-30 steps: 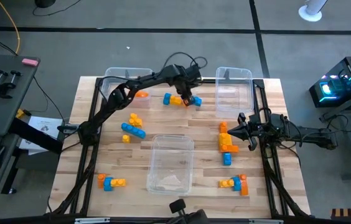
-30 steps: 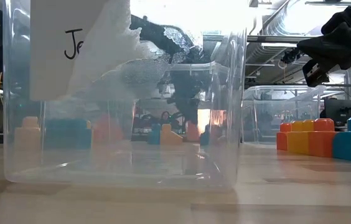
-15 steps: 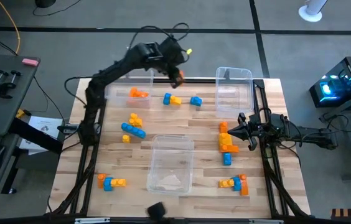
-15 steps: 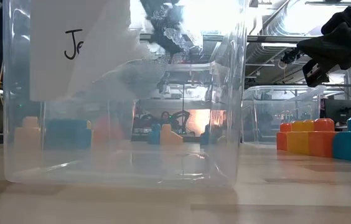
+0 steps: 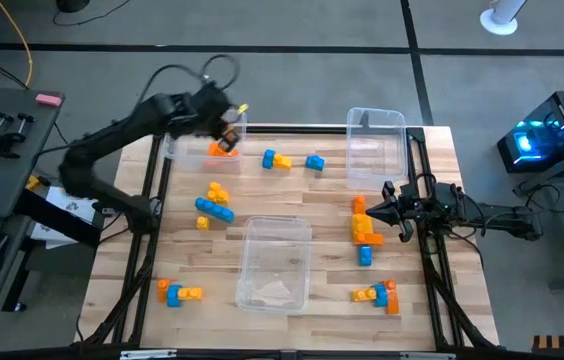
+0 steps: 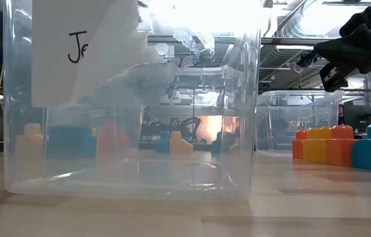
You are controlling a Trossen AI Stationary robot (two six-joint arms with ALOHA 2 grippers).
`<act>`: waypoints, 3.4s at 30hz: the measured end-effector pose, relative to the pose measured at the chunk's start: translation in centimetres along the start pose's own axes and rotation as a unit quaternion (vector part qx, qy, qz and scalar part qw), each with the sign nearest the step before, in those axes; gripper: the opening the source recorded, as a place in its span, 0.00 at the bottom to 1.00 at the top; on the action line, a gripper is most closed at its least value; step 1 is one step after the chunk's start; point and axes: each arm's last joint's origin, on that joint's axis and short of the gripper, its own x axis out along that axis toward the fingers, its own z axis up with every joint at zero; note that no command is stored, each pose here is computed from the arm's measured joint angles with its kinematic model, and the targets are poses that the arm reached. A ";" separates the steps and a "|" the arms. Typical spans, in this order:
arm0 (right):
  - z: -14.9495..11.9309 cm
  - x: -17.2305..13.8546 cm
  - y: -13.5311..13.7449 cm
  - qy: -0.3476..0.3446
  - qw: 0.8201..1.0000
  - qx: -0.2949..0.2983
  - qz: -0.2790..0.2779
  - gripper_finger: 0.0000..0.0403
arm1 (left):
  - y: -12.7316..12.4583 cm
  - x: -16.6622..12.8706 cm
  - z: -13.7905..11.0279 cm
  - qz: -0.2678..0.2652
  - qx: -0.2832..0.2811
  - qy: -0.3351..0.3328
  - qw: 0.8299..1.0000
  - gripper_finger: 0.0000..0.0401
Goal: Sort blocks
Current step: Put the orange game piece into the top left transparent bin
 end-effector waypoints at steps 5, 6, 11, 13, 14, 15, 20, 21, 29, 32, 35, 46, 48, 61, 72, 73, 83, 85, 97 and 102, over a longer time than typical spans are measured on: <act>0.0 0.0 0.0 0.000 1.000 0.000 0.000 0.00 | 1.2 0.1 -3.9 0.043 -0.047 -0.008 0.998 0.18; 0.0 0.0 0.0 0.000 1.000 0.000 0.000 0.00 | 1.3 -0.1 -4.4 0.044 -0.053 -0.006 0.998 0.20; 0.0 0.0 0.0 0.000 1.000 0.000 0.000 0.00 | 1.6 -0.2 -5.1 0.050 -0.060 0.013 0.997 0.33; 0.0 0.0 0.0 0.000 1.000 0.000 0.000 0.00 | 1.6 -0.2 -5.2 0.050 -0.057 0.018 0.997 0.39; 0.0 0.0 0.0 0.000 1.000 0.000 0.000 0.00 | 1.6 -0.2 -5.2 0.050 -0.053 0.020 0.997 0.41; 0.0 0.0 0.0 0.000 1.000 0.000 0.000 0.00 | 1.6 -0.2 -5.2 0.049 -0.048 0.020 0.997 0.44; 0.0 0.0 0.0 0.000 1.000 0.000 0.000 0.00 | 1.5 -0.2 -4.8 0.045 -0.024 -0.002 0.999 0.53; 0.0 0.0 0.0 0.000 1.000 0.000 0.000 0.00 | 1.4 -0.2 -4.6 0.042 -0.025 -0.008 0.999 0.54; 0.0 0.0 0.0 0.000 1.000 0.000 0.000 0.00 | -2.1 -0.2 -3.7 -0.230 -0.062 -0.110 0.965 0.54; 0.0 0.0 0.0 0.000 1.000 0.000 0.000 0.00 | -4.9 -0.7 -5.0 -0.344 -0.056 -0.152 0.925 0.54; 0.0 0.0 0.0 0.000 1.000 0.000 0.000 0.00 | -7.8 -1.9 -6.8 -0.442 -0.052 -0.201 0.873 0.54; 1.9 -0.1 0.1 -0.127 0.990 0.017 -0.064 0.00 | -9.0 -8.2 -7.1 -0.579 -0.247 -0.449 0.634 0.54; 3.9 -0.8 0.5 -0.263 0.956 0.112 -0.071 0.00 | -8.4 -8.6 -6.9 -0.565 -0.267 -0.479 0.617 0.54; 15.3 1.5 6.6 -0.122 0.969 0.197 0.088 0.00 | -6.4 -8.0 -6.0 -0.507 -0.277 -0.524 0.626 0.54; 12.1 8.1 11.3 0.589 0.704 0.284 -0.276 0.03 | -0.8 -8.7 -7.6 -0.528 -0.192 -0.474 0.678 0.54; 11.2 8.7 11.9 0.611 0.678 0.294 -0.286 0.05 | -0.5 -8.7 -8.0 -0.529 -0.184 -0.465 0.685 0.54; 4.4 11.5 16.4 0.621 0.543 0.371 -0.427 0.50 | 1.2 -9.8 -10.2 -0.580 -0.130 -0.419 0.686 0.54; 3.3 11.5 16.1 0.604 0.515 0.388 -0.468 0.58 | 1.4 -10.0 -10.3 -0.584 -0.131 -0.419 0.683 0.54; -3.0 9.0 12.8 0.506 0.460 0.506 -0.526 0.61 | 1.6 -10.3 -10.6 -0.610 -0.133 -0.403 0.669 0.54; -4.2 8.2 12.3 0.497 0.456 0.503 -0.540 0.55 | 1.6 -10.3 -10.6 -0.610 -0.133 -0.403 0.669 0.54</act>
